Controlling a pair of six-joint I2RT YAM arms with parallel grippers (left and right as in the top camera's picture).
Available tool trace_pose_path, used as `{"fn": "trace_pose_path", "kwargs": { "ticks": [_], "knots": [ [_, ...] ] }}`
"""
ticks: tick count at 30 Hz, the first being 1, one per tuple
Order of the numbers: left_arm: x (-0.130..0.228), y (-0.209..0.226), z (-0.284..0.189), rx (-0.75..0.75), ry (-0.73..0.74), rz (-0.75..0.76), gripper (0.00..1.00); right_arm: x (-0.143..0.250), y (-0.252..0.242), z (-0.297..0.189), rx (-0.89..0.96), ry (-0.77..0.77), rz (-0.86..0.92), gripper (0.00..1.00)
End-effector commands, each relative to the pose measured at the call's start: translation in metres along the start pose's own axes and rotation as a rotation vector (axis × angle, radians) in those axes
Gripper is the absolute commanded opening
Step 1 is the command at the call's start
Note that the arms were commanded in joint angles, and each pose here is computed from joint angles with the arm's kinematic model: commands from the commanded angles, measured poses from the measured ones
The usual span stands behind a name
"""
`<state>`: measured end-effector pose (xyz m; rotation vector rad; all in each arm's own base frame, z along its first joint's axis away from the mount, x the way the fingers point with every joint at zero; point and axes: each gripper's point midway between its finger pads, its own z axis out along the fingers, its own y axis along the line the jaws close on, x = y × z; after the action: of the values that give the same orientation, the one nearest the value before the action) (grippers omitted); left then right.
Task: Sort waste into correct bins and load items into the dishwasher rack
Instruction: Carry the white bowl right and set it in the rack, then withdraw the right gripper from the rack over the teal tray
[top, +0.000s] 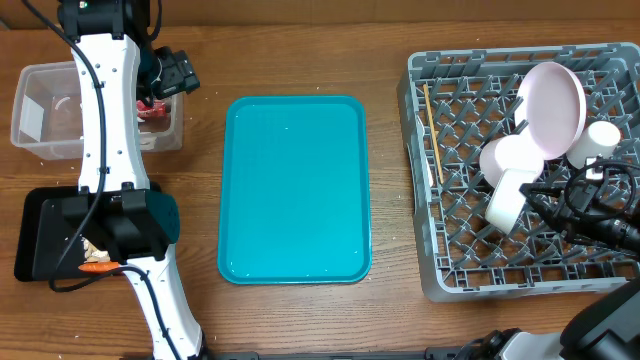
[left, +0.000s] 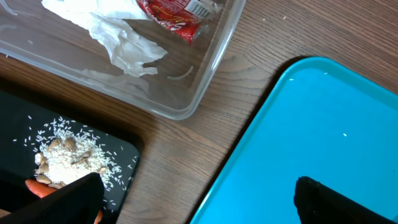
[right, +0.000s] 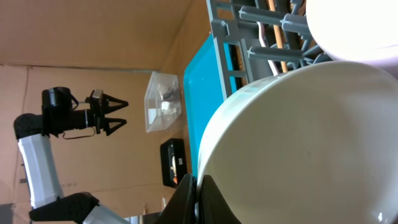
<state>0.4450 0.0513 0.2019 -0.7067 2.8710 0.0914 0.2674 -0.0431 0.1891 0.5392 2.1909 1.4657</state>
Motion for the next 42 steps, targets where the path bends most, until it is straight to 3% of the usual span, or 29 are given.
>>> {"fn": "trace_pose_path", "kwargs": {
  "ticks": [1,11,19,29,36,42],
  "knots": [
    [-0.003,-0.002,-0.008,0.017,-0.025,-0.022,1.00,-0.004,0.001,-0.001,-0.031,-0.024,-0.014,0.04],
    [-0.003,-0.002,-0.008,0.017,-0.025,-0.022,1.00,0.002,-0.029,-0.023,0.107,-0.030,0.157,0.07],
    [-0.003,-0.002,-0.008,0.017,-0.025,-0.022,1.00,0.002,-0.046,-0.044,0.221,-0.049,0.255,0.26],
    [-0.003,-0.002,-0.008,0.017,-0.025,-0.022,1.00,-0.005,-0.061,-0.096,0.661,-0.208,0.414,0.33],
    [-0.003,-0.002,-0.008,0.017,-0.025,-0.022,1.00,0.002,-0.011,-0.138,0.882,-0.453,0.330,0.38],
    [-0.003,-0.002,-0.008,0.017,-0.025,-0.022,1.00,0.011,0.023,-0.126,0.878,-0.478,0.183,0.36]
  ]
}}
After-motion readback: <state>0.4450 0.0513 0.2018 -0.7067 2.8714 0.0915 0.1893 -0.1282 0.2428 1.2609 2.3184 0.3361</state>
